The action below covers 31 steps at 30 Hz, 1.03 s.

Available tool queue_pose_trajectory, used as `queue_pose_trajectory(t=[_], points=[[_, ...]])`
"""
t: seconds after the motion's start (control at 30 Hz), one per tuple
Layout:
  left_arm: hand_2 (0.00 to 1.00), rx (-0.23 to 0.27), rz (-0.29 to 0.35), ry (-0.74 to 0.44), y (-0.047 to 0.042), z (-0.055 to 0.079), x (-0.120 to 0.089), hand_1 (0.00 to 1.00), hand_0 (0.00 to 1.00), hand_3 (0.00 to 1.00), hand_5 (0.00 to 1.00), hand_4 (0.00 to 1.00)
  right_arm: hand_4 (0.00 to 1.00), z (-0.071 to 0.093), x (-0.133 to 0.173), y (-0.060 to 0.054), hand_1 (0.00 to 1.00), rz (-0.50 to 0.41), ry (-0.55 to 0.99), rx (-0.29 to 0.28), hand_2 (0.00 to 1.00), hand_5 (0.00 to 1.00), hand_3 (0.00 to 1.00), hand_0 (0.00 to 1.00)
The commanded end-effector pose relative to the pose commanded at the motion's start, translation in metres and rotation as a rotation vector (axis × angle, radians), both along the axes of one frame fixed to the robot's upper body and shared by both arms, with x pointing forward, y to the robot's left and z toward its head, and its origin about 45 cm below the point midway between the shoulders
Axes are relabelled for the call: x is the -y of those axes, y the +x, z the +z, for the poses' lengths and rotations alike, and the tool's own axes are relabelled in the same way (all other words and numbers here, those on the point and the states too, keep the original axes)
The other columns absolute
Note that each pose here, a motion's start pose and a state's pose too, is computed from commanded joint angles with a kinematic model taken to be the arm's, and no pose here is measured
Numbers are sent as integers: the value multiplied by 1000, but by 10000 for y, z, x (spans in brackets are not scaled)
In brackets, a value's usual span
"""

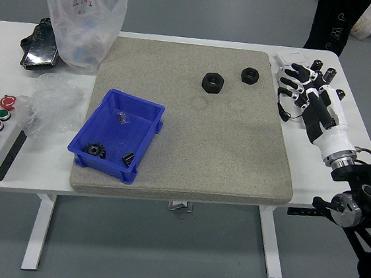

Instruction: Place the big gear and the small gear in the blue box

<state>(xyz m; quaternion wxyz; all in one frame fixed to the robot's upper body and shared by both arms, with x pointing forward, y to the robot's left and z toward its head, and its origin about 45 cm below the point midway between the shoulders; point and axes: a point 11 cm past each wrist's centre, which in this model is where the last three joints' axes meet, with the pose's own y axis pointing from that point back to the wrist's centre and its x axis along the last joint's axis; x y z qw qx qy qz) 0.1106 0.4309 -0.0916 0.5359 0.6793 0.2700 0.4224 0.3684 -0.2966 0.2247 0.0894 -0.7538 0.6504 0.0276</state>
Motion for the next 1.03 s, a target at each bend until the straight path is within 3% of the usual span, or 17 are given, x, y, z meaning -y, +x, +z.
queue_pose_trajectory(t=[0.23,0.43,0.73,1.03], points=[[570,-5,8,-5,-59,-9,-13,616,730,694,478,646,775,-16,-29,-17,694,3,14,-3,705,513,671,668],[569,19,18,-8,-10,13,-47,616,730,694,476,646,780,-57,41,-58,692,-12,14,-15,704,507,671,664],[569,67,24,-28,98,12,14,615,730,691,474,645,782,110,191,-48,688,-41,-3,28,702,515,672,674],[554,46,44,-17,4,-21,31,586,730,691,473,645,783,330,273,9,684,-49,-21,83,702,519,671,681]])
